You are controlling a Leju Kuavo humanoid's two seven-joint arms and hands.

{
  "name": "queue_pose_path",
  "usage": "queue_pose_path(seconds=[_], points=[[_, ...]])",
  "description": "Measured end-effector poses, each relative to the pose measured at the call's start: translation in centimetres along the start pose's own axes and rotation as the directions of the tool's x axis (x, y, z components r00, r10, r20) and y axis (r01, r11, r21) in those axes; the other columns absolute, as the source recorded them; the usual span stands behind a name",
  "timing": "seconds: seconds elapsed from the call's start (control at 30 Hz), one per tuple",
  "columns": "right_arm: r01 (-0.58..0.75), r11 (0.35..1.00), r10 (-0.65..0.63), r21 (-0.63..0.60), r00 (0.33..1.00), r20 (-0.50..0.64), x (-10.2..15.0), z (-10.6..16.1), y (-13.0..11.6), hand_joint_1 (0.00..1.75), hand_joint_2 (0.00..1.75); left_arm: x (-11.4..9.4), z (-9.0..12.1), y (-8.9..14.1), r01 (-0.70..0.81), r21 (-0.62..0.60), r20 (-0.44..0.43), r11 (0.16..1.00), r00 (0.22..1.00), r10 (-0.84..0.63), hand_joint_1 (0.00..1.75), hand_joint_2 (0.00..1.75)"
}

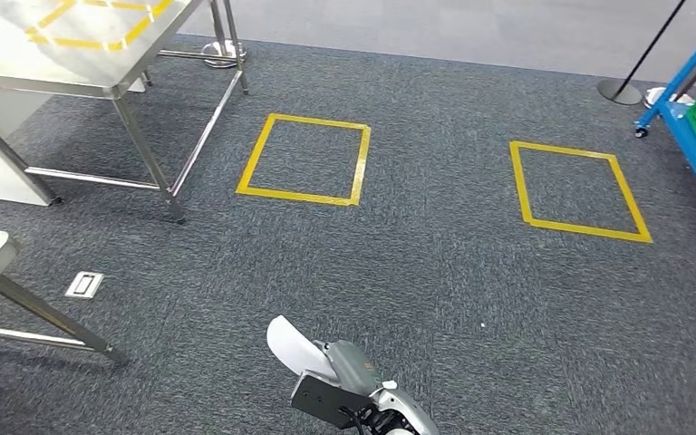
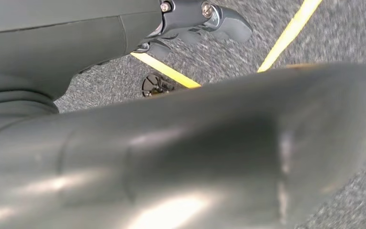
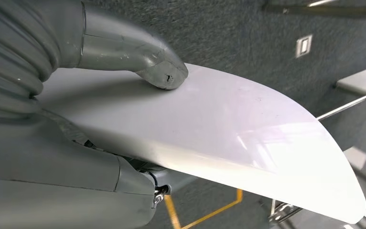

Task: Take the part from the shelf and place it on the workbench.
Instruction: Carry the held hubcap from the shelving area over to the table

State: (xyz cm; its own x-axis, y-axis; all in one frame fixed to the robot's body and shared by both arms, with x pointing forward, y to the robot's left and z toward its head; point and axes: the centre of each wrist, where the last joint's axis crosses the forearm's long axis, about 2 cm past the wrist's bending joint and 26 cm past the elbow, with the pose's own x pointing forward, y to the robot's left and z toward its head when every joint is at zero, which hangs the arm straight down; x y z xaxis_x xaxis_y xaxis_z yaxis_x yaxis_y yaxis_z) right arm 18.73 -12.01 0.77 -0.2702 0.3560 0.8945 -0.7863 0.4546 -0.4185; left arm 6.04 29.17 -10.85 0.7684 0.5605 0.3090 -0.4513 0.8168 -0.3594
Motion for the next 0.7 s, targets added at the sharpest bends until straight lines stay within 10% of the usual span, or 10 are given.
queue_pose_path(seconds=[0.7], points=[[-0.017, 1.000, 0.017, 0.026, 1.000, -0.018, 0.78, -0.69, -0.08, 1.75, 1.75, 0.16, -0.23, -0.59, -0.005, 0.018, 0.024, 1.000, 1.000, 0.004, 0.00, 0.00]])
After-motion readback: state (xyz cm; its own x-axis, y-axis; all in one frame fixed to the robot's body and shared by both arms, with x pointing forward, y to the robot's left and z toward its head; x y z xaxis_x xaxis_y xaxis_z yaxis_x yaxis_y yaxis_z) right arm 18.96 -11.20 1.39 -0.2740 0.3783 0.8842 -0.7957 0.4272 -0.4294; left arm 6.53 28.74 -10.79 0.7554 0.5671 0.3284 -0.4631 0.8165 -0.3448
